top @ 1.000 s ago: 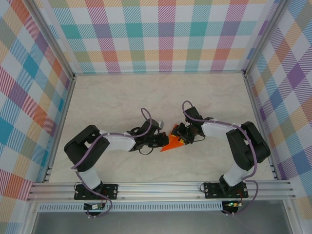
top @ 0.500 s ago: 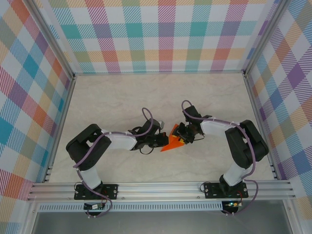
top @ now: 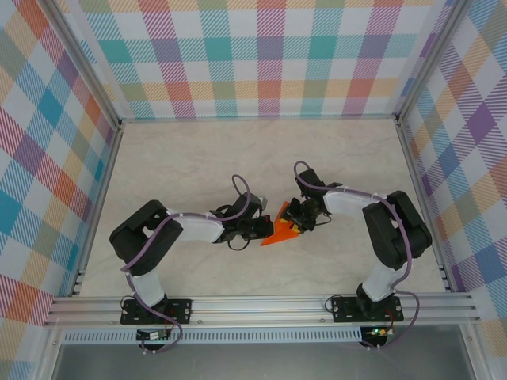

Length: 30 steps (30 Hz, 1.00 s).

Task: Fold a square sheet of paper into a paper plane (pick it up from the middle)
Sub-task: Fourth fold the wing at the center of the table.

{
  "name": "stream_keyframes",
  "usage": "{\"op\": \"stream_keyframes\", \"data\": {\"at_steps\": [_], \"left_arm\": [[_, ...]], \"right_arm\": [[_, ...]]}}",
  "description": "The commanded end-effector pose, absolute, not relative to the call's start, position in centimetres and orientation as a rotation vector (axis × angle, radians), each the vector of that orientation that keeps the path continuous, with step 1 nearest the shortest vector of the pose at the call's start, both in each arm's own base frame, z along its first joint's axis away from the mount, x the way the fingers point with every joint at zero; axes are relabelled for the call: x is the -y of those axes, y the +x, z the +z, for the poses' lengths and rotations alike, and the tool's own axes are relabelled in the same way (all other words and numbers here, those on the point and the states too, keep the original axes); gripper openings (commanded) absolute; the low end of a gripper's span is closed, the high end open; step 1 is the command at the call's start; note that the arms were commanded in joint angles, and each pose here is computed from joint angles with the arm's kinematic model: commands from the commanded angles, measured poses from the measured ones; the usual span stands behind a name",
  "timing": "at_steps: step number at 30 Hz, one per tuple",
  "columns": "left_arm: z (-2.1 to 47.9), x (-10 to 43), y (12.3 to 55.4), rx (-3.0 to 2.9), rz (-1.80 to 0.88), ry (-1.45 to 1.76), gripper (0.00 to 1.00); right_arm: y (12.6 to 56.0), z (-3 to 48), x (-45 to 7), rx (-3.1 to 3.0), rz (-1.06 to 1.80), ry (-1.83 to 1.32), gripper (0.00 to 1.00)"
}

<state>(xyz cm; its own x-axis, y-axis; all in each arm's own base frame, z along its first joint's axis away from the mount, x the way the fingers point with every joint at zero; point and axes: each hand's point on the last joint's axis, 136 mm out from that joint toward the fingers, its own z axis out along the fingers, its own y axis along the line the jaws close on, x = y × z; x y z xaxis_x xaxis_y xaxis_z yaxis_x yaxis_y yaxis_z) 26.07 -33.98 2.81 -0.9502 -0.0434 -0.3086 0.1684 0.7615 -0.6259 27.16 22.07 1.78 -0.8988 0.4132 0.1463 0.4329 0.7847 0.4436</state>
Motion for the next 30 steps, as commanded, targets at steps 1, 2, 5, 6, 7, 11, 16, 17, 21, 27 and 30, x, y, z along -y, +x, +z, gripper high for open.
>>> {"op": "stream_keyframes", "data": {"at_steps": [1,2,5,6,7,11,16,17,21,27,30], "left_arm": [[1.7,33.0,26.1,-2.692,-0.91,0.086,0.0],[1.7,33.0,26.1,-2.693,-0.913,0.086,0.0],[1.6,32.9,26.1,-2.694,-0.913,0.087,0.0],[1.7,33.0,26.1,-2.691,-0.915,0.089,0.0],[1.6,33.0,26.1,-2.695,-0.912,0.087,0.0],[1.5,32.9,26.1,-2.699,-0.903,0.087,0.0],[1.1,32.6,26.0,-2.714,-0.884,0.088,0.0],[1.0,32.6,25.9,-2.718,-0.878,0.088,0.0],[0.8,32.4,25.9,-2.727,-0.868,0.085,0.0],[0.2,32.5,25.6,-2.749,-0.86,0.092,0.0],[0.1,32.5,25.6,-2.756,-0.86,0.099,0.0]], "right_arm": [[26.0,-1.3,-20.2,2.92,-0.555,-0.724,0.41],[26.0,-1.4,-20.2,2.919,-0.553,-0.722,0.42],[25.9,-1.5,-20.2,2.91,-0.546,-0.721,0.42],[25.8,-1.6,-20.2,2.908,-0.543,-0.722,0.42],[25.8,-1.6,-20.2,2.908,-0.539,-0.719,0.43],[25.7,-1.9,-20.3,2.895,-0.525,-0.718,0.43],[25.6,-2.2,-20.3,2.88,-0.507,-0.717,0.43],[25.6,-2.3,-20.3,2.877,-0.505,-0.715,0.43],[25.4,-2.5,-20.2,2.868,-0.488,-0.719,0.44],[25.2,-2.8,-20.1,2.859,-0.474,-0.726,0.42],[25.1,-2.8,-20.0,2.858,-0.467,-0.732,0.38]]}}
